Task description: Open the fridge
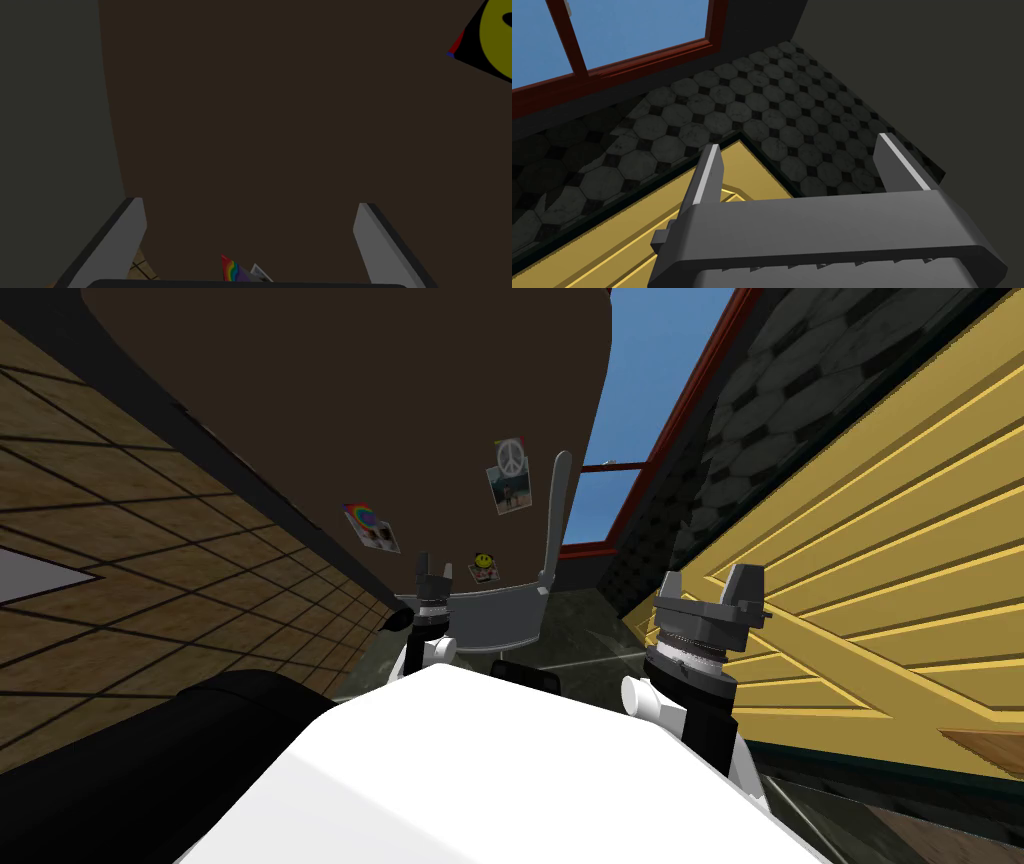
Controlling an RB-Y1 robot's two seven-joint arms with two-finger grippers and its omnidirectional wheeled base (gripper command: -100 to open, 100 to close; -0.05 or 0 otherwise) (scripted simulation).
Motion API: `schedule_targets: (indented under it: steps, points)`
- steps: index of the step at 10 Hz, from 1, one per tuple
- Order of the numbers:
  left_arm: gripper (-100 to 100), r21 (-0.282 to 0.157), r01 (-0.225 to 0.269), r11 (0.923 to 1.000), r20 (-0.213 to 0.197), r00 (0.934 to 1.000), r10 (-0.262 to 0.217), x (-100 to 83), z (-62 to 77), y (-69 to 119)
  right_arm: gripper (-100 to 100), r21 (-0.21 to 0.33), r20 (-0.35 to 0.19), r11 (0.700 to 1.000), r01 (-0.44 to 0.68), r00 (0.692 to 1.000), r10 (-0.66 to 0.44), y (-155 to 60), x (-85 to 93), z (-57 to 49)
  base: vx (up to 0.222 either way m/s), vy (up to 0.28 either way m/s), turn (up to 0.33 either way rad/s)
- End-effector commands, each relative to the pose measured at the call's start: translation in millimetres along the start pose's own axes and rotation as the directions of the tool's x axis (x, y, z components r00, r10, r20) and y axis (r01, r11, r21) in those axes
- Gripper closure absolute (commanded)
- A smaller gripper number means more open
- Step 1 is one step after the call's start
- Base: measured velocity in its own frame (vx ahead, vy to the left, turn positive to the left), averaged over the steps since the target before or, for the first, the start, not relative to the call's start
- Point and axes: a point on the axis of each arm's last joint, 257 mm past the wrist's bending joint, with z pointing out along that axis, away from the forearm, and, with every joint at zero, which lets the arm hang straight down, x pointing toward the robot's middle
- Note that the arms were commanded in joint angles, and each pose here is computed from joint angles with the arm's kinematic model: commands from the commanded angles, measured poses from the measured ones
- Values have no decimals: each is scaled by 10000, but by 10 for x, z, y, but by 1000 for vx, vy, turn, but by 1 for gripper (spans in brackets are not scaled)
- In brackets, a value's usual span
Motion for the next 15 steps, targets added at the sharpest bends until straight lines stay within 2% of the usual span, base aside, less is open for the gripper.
schedule_targets:
  steps: [1,9,10,12,15]
  points:
    - [0,0,0,10000,0,10000,0,0,0,0,0,0,0,10000,0,10000,0,0,0,0,0,0,0]
    - [0,4,0,10000,0,10000,0,0,1,-2,0,-4,-1,10000,0,10000,0,2,0,1,0,0,0]
    - [-100,5,-154,9999,-350,9993,154,27,-6,22,0,-4,-1,10000,0,10000,0,2,0,1,27,-41,26]
    - [-100,1,-304,9995,-646,9974,303,31,-31,79,0,3,1,10000,-1,10000,1,-1,0,-1,56,-116,42]
    - [-100,-27,-400,9992,-729,9966,397,-15,-85,185,0,4,3,10000,-2,10000,2,-1,0,-1,104,-179,67]
